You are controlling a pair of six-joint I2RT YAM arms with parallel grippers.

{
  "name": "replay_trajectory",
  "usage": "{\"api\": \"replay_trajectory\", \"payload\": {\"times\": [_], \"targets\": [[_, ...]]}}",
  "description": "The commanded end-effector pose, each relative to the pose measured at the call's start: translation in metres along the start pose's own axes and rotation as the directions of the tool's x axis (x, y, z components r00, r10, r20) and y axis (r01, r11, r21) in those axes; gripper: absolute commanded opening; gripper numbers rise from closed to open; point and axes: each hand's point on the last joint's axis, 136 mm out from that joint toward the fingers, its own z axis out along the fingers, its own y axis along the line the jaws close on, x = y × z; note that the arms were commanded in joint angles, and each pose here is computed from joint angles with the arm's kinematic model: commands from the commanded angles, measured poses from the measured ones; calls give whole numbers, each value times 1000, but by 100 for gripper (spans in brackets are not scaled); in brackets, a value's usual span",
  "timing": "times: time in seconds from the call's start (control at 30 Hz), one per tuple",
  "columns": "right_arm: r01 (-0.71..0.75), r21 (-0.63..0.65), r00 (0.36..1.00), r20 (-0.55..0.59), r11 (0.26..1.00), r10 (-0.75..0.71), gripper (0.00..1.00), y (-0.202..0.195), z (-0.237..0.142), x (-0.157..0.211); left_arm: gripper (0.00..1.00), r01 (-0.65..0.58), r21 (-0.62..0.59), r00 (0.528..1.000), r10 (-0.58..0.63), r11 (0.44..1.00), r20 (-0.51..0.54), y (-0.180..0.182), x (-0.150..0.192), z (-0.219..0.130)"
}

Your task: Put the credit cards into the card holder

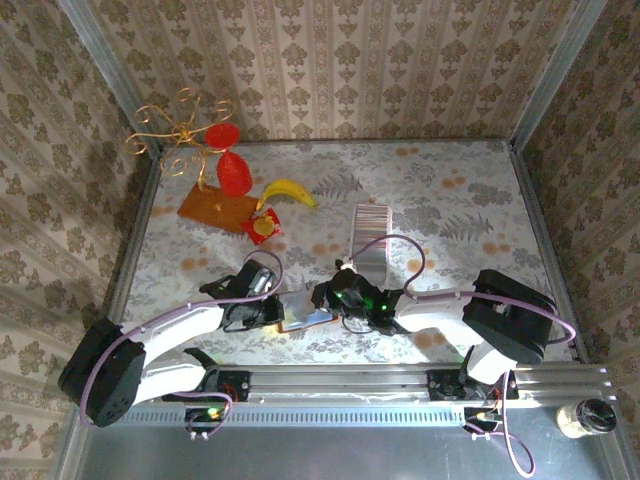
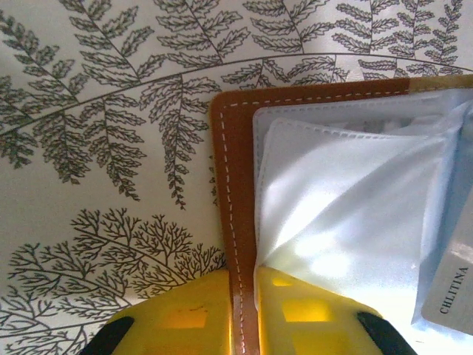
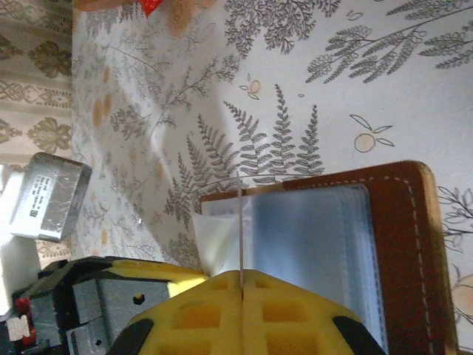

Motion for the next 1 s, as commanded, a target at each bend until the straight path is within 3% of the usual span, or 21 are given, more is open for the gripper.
{"api": "replay_trajectory", "payload": {"times": [0.0, 0.33, 0.97], "targets": [[-2, -23, 998, 56, 1000, 4, 0, 7, 7, -9, 16, 4, -84, 996, -12, 996, -90, 26, 28, 7], [-4, 32, 1000, -12, 999, 5, 0, -16, 11, 12, 15, 1, -81, 996, -9, 997, -88, 24, 27, 6], [-62, 124, 988, -135, 990, 78, 0, -29, 4, 44, 29, 19, -54, 997, -24, 998, -76, 20, 27, 4]]}}
